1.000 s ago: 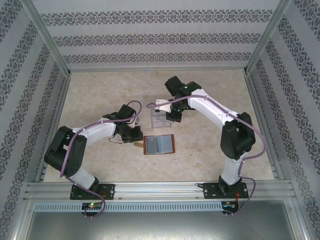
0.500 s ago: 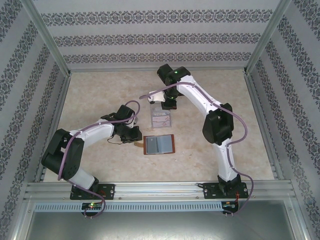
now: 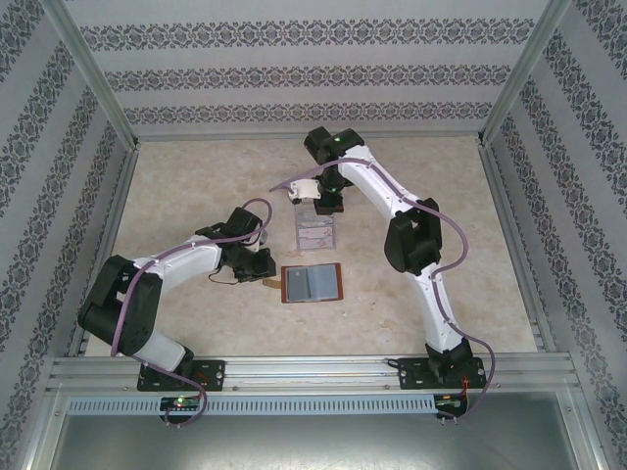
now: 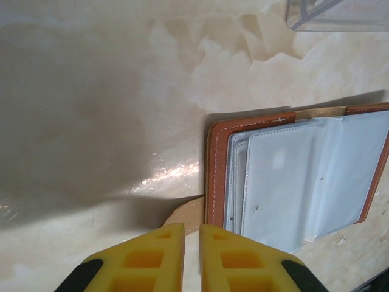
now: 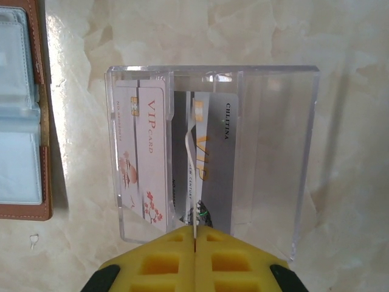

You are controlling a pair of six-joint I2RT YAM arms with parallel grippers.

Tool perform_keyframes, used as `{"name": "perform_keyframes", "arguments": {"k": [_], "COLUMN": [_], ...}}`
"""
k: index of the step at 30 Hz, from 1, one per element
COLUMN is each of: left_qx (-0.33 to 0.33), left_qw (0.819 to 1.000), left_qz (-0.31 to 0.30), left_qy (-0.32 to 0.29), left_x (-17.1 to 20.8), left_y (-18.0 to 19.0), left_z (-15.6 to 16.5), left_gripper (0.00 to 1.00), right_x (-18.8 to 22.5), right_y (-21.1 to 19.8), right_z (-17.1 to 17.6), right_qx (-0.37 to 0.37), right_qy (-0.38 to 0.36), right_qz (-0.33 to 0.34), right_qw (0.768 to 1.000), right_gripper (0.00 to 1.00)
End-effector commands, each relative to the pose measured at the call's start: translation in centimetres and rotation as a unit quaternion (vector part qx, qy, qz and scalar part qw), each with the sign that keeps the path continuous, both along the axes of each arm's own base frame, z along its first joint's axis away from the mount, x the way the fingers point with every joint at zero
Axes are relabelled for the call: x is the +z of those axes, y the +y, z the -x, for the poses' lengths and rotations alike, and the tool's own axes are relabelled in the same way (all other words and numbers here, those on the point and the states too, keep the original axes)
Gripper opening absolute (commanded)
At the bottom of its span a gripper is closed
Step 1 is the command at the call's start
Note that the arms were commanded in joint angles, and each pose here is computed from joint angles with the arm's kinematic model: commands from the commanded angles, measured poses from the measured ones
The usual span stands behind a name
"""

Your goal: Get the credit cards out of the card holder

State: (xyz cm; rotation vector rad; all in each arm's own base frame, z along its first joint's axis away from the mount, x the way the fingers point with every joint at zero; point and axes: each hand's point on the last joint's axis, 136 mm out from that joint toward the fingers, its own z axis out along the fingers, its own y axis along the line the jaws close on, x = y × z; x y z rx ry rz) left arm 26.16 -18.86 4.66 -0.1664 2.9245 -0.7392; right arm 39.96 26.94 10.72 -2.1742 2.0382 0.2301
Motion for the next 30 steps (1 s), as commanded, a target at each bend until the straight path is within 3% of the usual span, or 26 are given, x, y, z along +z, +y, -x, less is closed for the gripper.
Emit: {"name": "perform_keyframes", "arguments": {"k": [1, 14, 18, 30], "left_qx": [0.015, 0.011, 0.01, -0.002], "left_qw": [1.0, 1.0, 1.0, 1.0], "left_qz": [-0.007, -0.002, 0.0, 0.027], "left_qy": [0.004, 0.005, 0.004, -0.009], "left_x": [0.1, 0.0, 0.2, 2.0], "left_y": [0.8, 0.5, 0.4, -0.7], "left_z": [0.2, 0.1, 0.0, -0.6], "left_gripper": [0.14, 0.14, 0.14, 0.14], "right_x": [-0.6, -3.1, -2.5, 2.3], "right_y": [-0.1, 0.4, 0.9, -0.1], "right_z": [0.5, 2.3, 1.6, 0.1], "right_qx": [0.009, 0.006, -0.011, -0.073], "right_qy": [0.023, 0.077, 0.059, -0.024], "right_qz": [0.001, 0.018, 0.011, -0.011], "right_qw": [1.0, 0.997, 0.998, 0.997], "right_gripper": [0.0, 0.0, 0.15, 0.22]}}
